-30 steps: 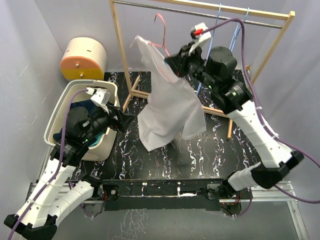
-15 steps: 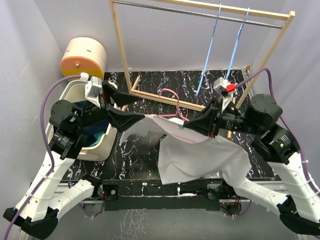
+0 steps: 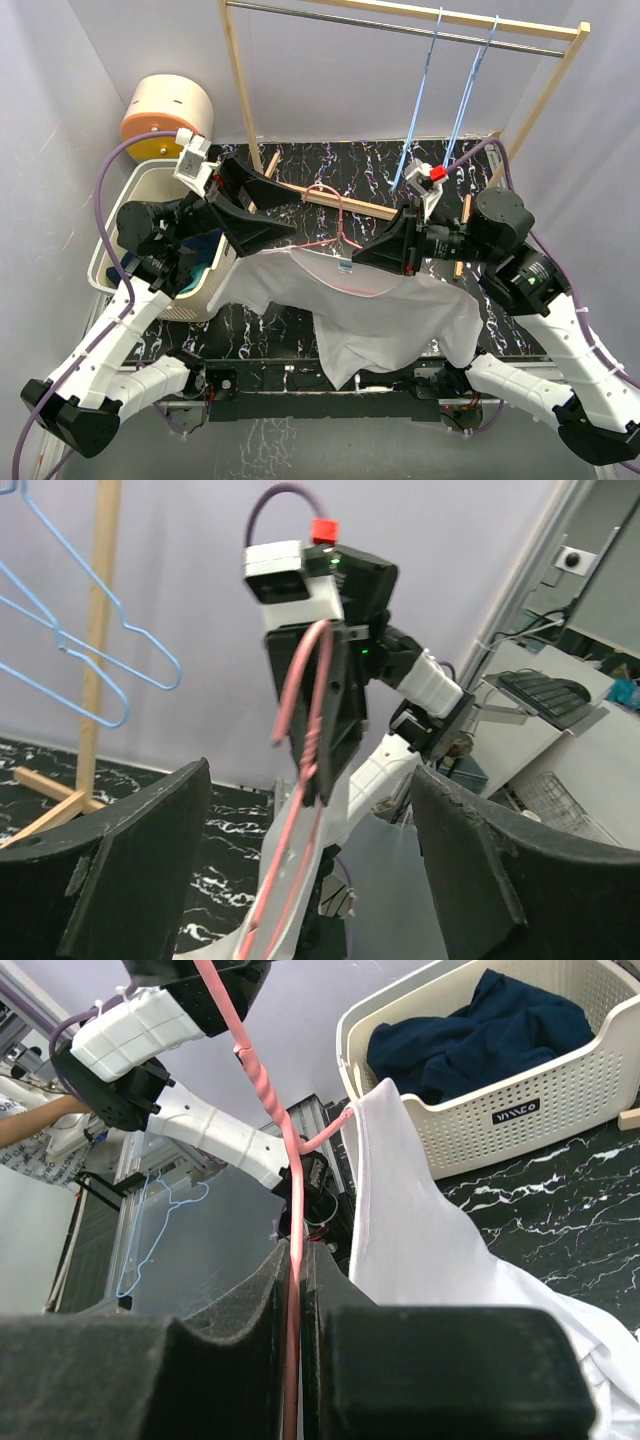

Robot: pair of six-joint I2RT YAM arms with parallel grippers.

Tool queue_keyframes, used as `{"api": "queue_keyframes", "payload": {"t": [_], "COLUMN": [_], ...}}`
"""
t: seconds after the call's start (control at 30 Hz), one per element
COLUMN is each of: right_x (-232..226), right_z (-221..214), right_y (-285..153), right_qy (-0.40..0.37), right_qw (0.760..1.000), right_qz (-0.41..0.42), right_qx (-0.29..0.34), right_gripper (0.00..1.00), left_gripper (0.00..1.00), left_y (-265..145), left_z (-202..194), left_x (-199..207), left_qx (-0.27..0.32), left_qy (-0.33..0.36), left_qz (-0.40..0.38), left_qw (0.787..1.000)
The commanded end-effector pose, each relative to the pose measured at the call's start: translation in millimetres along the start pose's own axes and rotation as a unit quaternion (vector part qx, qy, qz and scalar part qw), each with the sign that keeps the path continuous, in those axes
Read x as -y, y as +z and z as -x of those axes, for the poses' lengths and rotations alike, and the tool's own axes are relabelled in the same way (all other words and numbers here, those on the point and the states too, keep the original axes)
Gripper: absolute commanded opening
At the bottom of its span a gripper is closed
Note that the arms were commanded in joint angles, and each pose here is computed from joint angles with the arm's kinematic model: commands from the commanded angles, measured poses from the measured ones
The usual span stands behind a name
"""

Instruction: Remove the t-shirt from the hanger

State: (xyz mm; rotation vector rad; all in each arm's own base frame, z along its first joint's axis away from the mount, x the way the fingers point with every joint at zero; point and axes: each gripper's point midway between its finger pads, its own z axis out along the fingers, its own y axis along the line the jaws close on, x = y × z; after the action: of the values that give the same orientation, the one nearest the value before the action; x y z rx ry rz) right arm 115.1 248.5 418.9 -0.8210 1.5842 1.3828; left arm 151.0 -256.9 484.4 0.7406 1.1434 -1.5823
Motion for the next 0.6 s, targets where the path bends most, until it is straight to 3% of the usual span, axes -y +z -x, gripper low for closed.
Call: {"api": "queue_keyframes", "payload": {"t": [0.0, 0.47, 0.57], "right_x": [-8.0, -1.2, 1.0], "right_z": [25.3, 25.7, 21.4], "right_y": [5.0, 13.8, 14.7], "right_qy": [-0.03, -0.019, -0.016], "right_qw": [0.998, 0.998, 0.999], "right_qz": [0.021, 0.025, 0.025], "right_qx": [0.047, 0.046, 0.041], "right_gripper": [0.08, 0.08, 0.08], "left_gripper": [0.78, 0.72, 0.66], "left_y": [7.8, 56.3, 63.2], "left_z": [5.9, -36.5, -35.9], "left_x": [19.0, 12.6, 15.7], "left_qx": [0.012, -0.027, -0.025], "left_qy": [0.011, -0.004, 0.0], "left_qz": [-0.043, -0.063, -0.068], "left_qw": [0.999, 0.998, 0.997]}}
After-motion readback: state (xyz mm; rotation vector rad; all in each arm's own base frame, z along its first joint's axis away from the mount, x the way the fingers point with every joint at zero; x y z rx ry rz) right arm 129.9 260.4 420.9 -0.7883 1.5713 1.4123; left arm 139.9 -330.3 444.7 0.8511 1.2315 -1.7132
